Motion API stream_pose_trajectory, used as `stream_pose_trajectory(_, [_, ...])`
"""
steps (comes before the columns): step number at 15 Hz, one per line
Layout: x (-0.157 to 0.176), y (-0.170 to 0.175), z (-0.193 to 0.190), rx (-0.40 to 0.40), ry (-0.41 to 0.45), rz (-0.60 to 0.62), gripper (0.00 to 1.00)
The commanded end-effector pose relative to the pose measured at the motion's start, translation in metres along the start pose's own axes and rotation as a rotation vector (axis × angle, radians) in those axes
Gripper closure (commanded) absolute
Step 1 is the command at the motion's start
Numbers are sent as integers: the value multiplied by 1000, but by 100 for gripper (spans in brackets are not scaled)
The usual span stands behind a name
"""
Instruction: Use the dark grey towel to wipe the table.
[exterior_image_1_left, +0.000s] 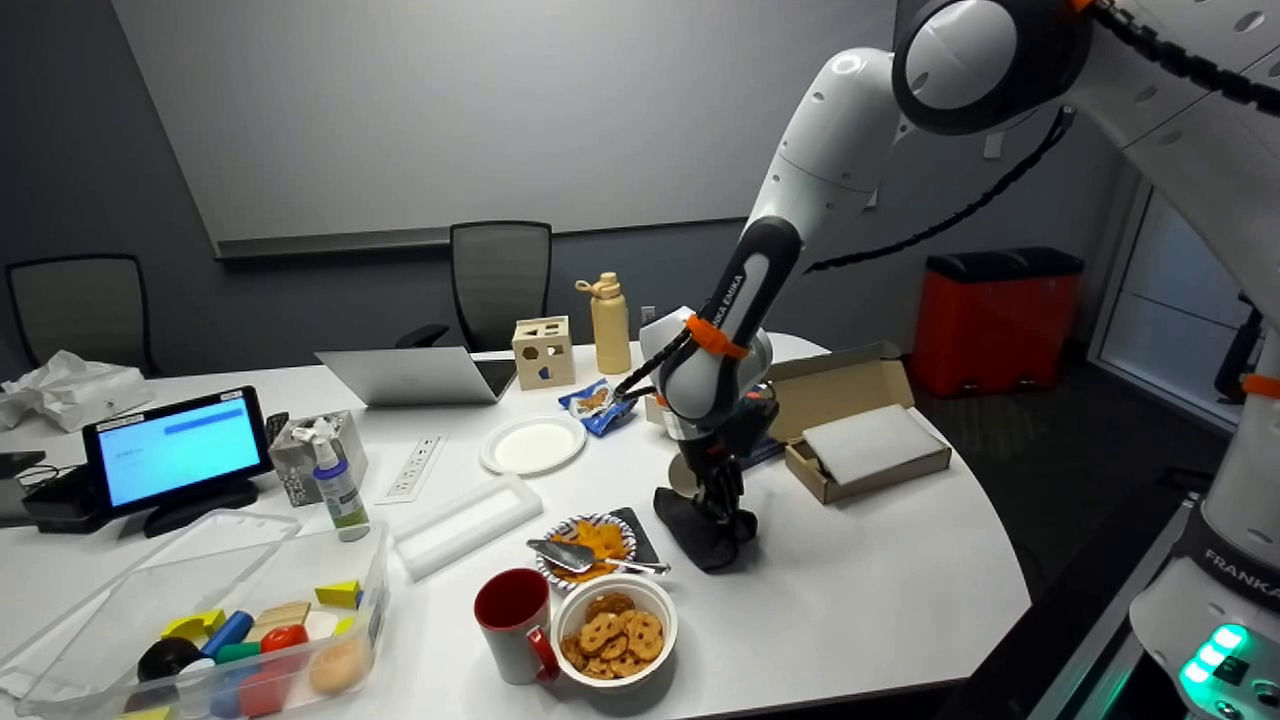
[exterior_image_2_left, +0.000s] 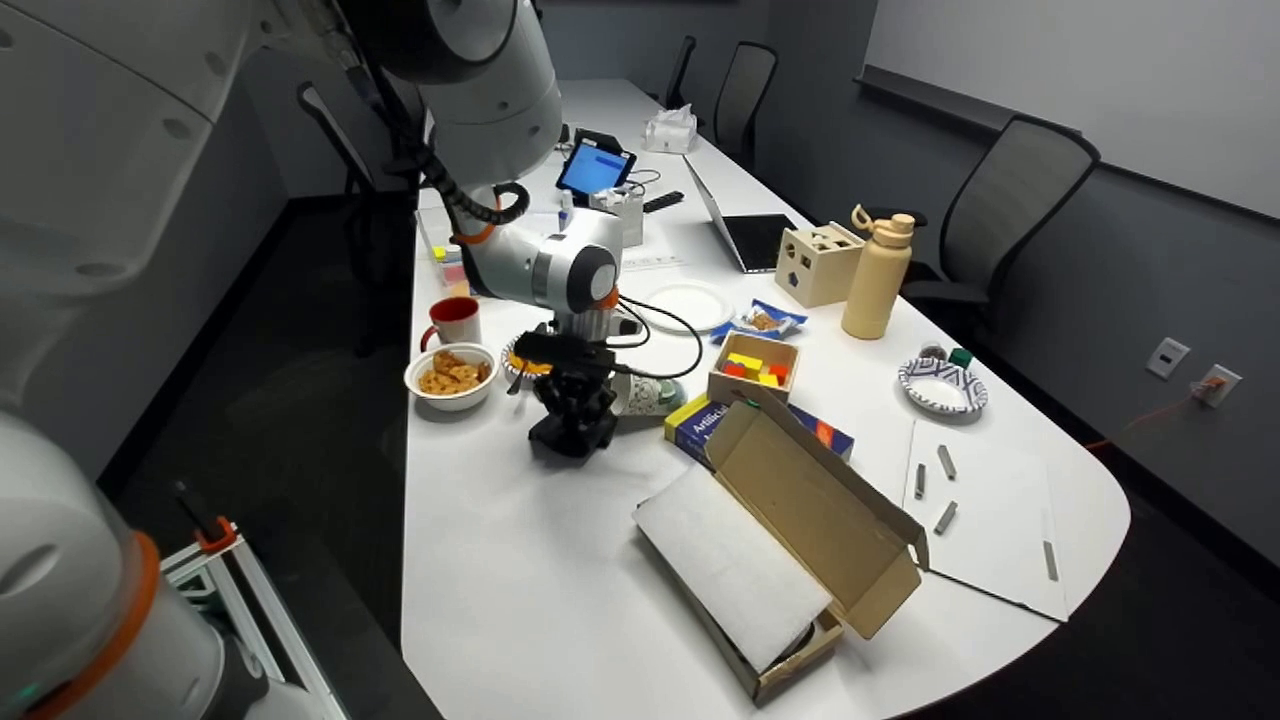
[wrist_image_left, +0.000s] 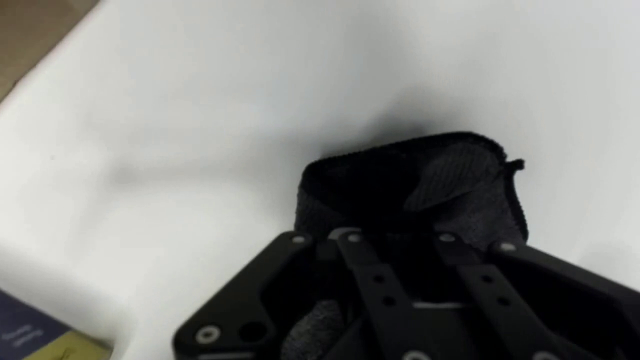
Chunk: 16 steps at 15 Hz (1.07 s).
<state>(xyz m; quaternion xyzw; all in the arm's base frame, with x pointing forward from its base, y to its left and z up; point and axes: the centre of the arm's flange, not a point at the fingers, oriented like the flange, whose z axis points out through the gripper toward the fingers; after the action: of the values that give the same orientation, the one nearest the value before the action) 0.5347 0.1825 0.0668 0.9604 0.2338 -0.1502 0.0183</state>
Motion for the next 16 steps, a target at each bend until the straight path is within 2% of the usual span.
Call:
stream_pose_trajectory(1, [-46,-20,13,35,-61,79,97])
stream_pose_trajectory(6, [-87,-27,49,86,-90,235,97])
stream_pose_trajectory(10, [-109,-25,53,107,-92,311,97])
stream_pose_trajectory(11, [-112,-22,47,103,-65,324,97])
stream_pose_trajectory(12, [-89,-24,56,95,-94,280,88])
stream_pose_trajectory(16, [-98,-22,54,96,-81,300,88])
